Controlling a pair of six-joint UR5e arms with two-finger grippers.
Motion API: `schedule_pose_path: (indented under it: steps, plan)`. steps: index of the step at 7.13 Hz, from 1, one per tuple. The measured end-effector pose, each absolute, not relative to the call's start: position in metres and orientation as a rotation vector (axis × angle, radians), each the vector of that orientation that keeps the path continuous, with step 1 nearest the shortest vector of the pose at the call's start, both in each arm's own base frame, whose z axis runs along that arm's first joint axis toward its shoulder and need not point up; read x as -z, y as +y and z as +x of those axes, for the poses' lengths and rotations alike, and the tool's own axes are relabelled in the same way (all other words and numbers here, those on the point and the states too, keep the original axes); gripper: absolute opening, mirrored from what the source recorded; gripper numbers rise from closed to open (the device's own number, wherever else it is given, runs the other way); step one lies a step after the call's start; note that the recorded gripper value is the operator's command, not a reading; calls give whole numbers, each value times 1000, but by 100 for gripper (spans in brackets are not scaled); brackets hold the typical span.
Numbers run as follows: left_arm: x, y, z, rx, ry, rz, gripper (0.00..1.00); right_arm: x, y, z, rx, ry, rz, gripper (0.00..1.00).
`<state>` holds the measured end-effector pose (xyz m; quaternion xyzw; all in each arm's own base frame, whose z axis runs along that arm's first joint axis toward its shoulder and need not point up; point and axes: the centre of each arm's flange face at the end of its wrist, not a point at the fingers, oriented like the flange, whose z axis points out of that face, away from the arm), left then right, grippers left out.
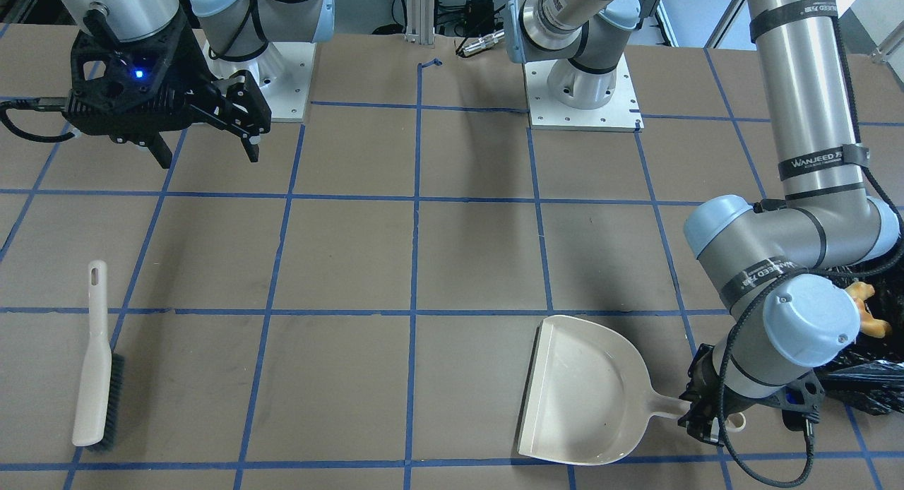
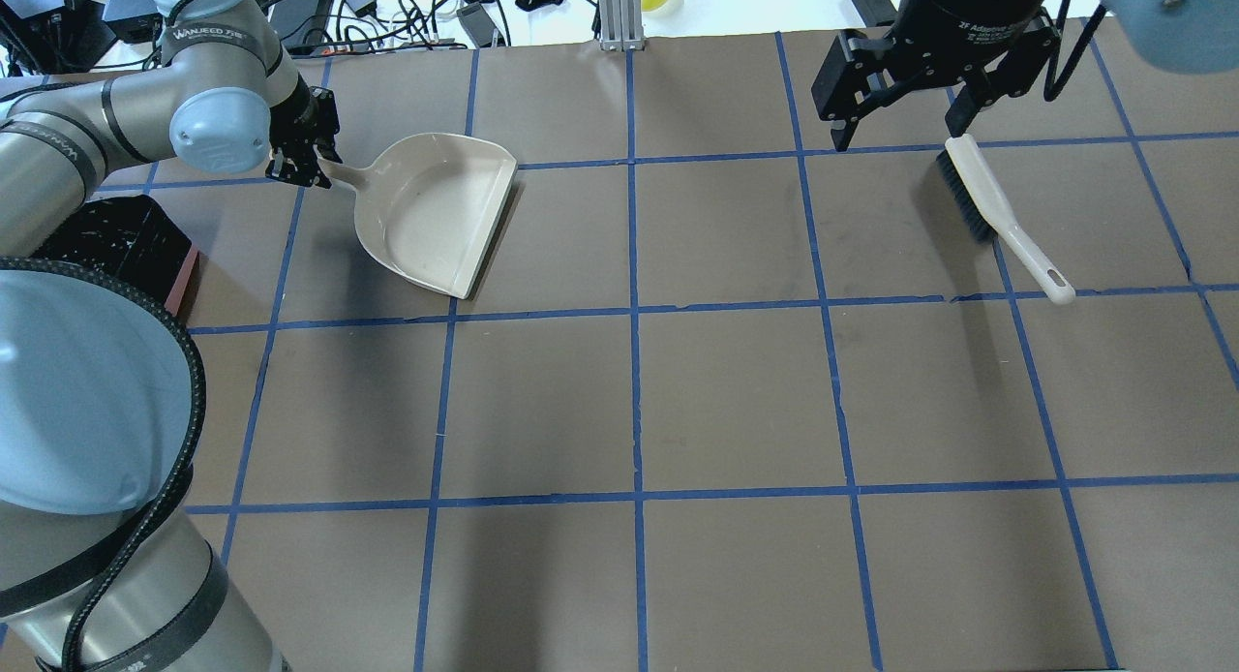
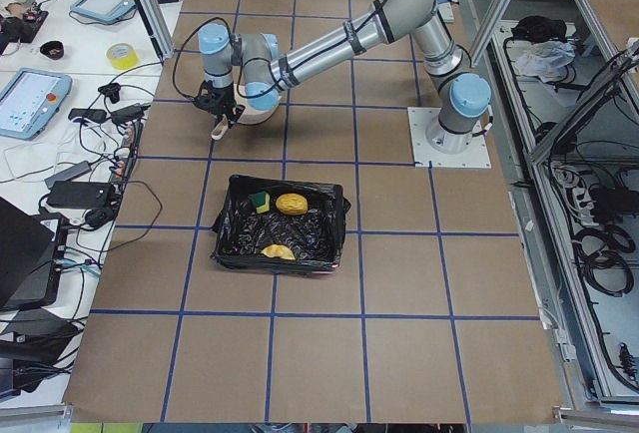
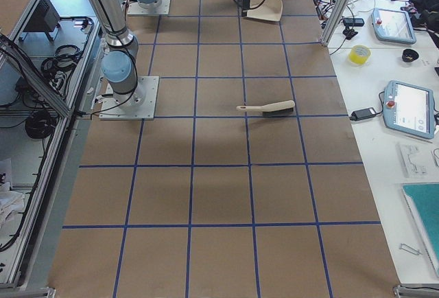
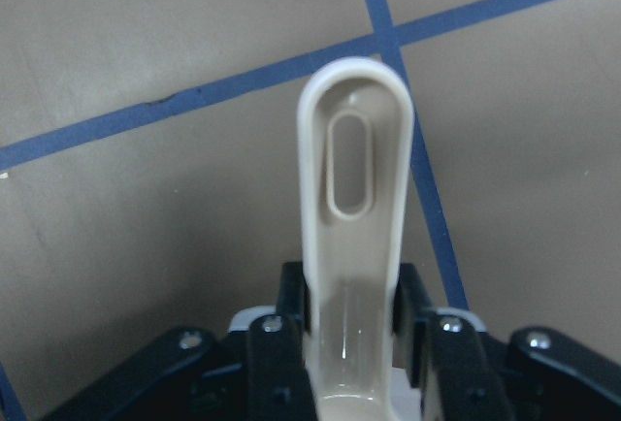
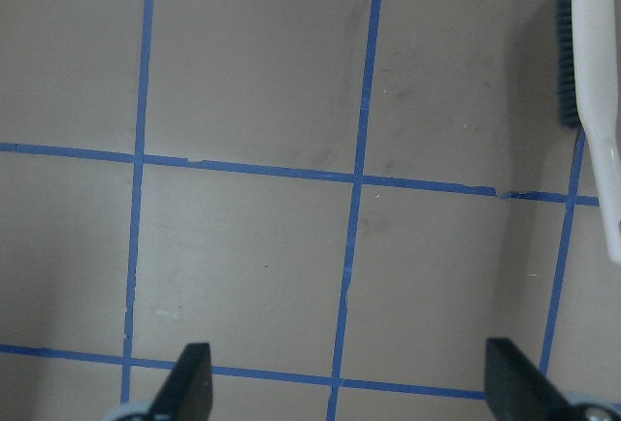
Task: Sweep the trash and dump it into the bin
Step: 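Lower the dustpan flat near its start spot with the left gripper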
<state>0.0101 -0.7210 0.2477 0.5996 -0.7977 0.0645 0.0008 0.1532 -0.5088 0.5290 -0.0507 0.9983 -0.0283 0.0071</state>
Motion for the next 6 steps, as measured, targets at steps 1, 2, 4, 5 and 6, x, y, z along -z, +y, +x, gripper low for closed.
schedule_pose_path:
  steps: [1,2,4,5,6]
  plan:
    - [-245,-722,10,-197,-2483,1912,0,-529,-509,153,89,3122,-159,100]
    - [-242,-722,10,-192,-2456,1946,0,-529,-509,153,88,3122,-158,100]
    - [-239,-723,10,-186,-2416,1996,0,-529,-509,153,88,3122,-159,100]
    - [-238,-723,10,-186,-2412,2001,0,-529,-509,153,88,3121,-158,100]
    - [-238,-723,11,-186,-2411,2003,0,-529,-509,153,88,3121,-158,100]
